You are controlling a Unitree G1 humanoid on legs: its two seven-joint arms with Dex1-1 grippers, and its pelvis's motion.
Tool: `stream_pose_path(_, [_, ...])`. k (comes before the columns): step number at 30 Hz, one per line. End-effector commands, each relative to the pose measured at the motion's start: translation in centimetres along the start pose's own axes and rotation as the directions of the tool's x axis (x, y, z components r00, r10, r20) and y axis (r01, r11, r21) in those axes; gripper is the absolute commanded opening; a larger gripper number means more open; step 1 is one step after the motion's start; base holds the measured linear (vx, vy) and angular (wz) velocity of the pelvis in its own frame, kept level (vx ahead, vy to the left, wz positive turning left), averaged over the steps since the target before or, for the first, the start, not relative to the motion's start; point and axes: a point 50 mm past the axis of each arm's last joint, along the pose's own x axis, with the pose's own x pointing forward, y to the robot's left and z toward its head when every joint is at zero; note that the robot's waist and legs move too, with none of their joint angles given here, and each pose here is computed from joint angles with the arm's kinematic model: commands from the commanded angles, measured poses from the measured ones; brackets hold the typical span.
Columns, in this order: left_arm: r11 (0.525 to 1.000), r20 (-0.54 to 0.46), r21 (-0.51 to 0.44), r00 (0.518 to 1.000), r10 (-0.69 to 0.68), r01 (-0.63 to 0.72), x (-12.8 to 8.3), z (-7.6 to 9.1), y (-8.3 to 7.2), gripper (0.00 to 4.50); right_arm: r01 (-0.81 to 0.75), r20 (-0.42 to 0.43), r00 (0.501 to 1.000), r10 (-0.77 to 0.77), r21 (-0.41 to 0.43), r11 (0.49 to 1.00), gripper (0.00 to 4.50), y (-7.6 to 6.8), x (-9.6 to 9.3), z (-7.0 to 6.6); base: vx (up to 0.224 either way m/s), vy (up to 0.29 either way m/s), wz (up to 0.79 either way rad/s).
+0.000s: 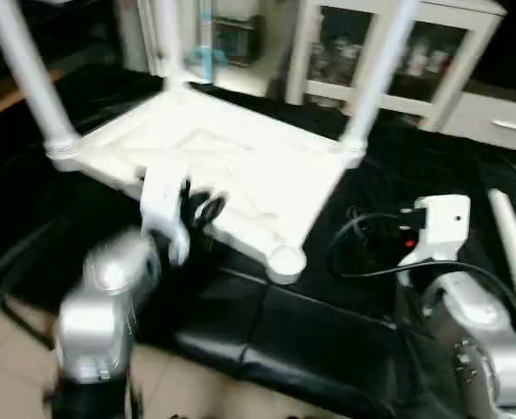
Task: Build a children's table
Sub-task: Rotate table base
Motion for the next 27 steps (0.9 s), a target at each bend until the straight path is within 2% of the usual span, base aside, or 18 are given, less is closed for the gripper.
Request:
stream_pose_path(1, [0.998, 0.078, 0.032, 0.996, 0.047, -0.05, 0.5, 1.5, -0.3, 1.49, 0.045, -0.013, 0.999, -0.045, -0.001, 0.999, 4.5, -0.6, -0.2, -0.1, -0.029, -0.005, -0.43])
stream_pose_path(2, [0.995, 0.119, 0.034, 0.989, 0.085, -0.09, 1.0, 1.9, -0.2, 1.49, 0.051, -0.017, 0.999, -0.051, -0.002, 0.999, 4.5, -0.7, -0.1, 0.0, -0.029, -0.005, -0.43])
stream_pose_path(7, [0.988, 0.106, 0.02, 0.982, 0.153, -0.156, 1.7, 2.0, 0.2, 1.49, 0.046, -0.022, 0.999, -0.046, -0.012, 0.999, 4.5, -0.6, 0.1, 0.1, 0.041, 0.018, -0.49])
stream_pose_path(9, [0.983, 0.128, 0.053, 0.978, 0.167, -0.175, 1.8, 2.0, -0.3, 1.49, 0.043, -0.029, 0.999, -0.043, -0.02, 0.999, 4.5, -0.6, 0.4, 0.0, 0.023, -0.036, -0.36])
stream_pose_path(16, [0.969, 0.133, 0.098, 0.968, 0.214, -0.228, 1.9, 2.1, -0.7, 1.49, 0.01, -0.033, 0.999, -0.011, -0.037, 0.999, 4.5, -0.9, 1.4, 0.3, 0.055, -0.179, -0.53])
stream_pose_path(17, [0.962, 0.148, 0.113, 0.961, 0.232, -0.249, 1.8, 2.3, -0.7, 1.49, -0.027, -0.025, 0.999, 0.025, -0.059, 0.998, 4.5, -0.7, 2.0, 0.7, -0.014, -0.133, -0.54])
stream_pose_path(21, [0.953, 0.164, 0.109, 0.95, 0.265, -0.284, 1.7, 2.7, -0.5, 1.49, -0.158, 0.061, 0.985, 0.16, -0.029, 0.987, 4.5, 0.3, 2.5, 2.8, -0.073, 0.027, -0.29])
stream_pose_path(25, [0.943, 0.18, 0.13, 0.942, 0.282, -0.307, 1.8, 3.1, -0.4, 1.49, -0.203, 0.061, 0.977, 0.204, -0.028, 0.979, 4.5, 0.4, 2.8, 3.4, -0.071, -0.207, -0.09])
stream_pose_path(27, [0.96, 0.162, 0.077, 0.954, 0.253, -0.268, 1.9, 3.2, -0.7, 1.49, -0.197, 0.049, 0.979, 0.198, -0.027, 0.98, 4.5, 0.2, 3.0, 3.5, -0.071, -0.341, 0.06])
